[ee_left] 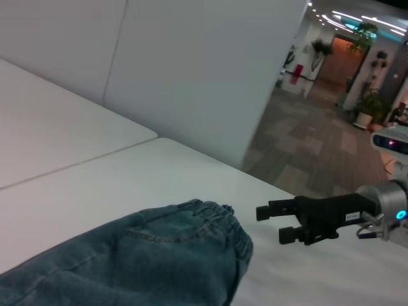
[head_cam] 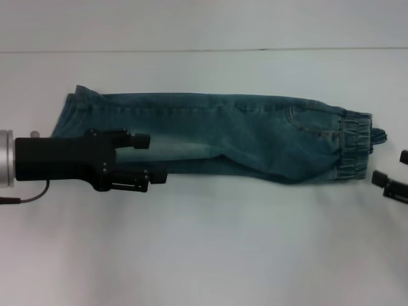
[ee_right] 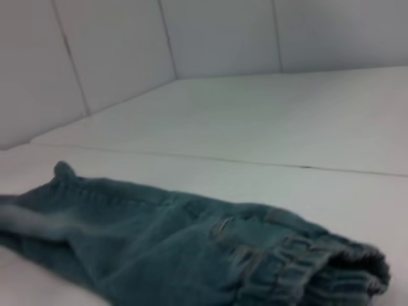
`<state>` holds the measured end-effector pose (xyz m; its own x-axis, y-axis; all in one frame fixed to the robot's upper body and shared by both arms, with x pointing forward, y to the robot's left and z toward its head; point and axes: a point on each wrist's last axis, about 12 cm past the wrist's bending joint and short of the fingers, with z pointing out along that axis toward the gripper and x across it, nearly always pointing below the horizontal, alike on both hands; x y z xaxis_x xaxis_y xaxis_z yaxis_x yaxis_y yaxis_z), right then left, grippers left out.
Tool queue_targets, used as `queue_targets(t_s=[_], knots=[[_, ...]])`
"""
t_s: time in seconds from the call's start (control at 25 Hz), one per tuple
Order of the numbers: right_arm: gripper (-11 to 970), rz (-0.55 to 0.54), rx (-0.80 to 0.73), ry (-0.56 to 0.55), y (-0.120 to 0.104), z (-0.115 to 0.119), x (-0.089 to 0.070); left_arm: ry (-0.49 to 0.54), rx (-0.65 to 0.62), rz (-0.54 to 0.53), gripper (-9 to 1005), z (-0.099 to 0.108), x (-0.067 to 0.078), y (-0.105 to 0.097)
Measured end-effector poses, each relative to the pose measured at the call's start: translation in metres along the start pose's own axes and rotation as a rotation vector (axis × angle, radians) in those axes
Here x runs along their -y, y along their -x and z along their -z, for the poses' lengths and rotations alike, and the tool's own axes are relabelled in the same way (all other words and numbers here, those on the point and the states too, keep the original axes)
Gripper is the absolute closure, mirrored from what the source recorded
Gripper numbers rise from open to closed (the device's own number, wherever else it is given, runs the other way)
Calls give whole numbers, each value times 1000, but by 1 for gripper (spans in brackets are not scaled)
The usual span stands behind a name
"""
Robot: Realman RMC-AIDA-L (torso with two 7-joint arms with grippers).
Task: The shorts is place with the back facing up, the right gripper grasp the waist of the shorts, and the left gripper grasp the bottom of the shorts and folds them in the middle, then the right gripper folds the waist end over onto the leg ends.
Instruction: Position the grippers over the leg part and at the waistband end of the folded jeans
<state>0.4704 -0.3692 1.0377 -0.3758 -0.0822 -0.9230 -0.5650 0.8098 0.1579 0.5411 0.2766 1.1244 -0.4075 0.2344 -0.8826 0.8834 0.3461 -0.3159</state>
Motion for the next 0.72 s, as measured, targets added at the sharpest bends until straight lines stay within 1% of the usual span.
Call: queue_targets(t_s=[0.16, 0.28, 0.52, 0.72], knots=[[72, 31, -7, 16, -10, -1, -6, -20, -4, -6, 75, -1, 2, 0], [76, 61, -6, 22, -13, -3, -8, -31, -3, -10, 75, -3, 3, 0], [83, 119, -5, 36, -8, -12, -8, -43, 4, -29, 74, -7, 5, 0], [88, 149, -14, 38, -3, -22, -6, -45, 7, -18, 74, -9, 6, -3]])
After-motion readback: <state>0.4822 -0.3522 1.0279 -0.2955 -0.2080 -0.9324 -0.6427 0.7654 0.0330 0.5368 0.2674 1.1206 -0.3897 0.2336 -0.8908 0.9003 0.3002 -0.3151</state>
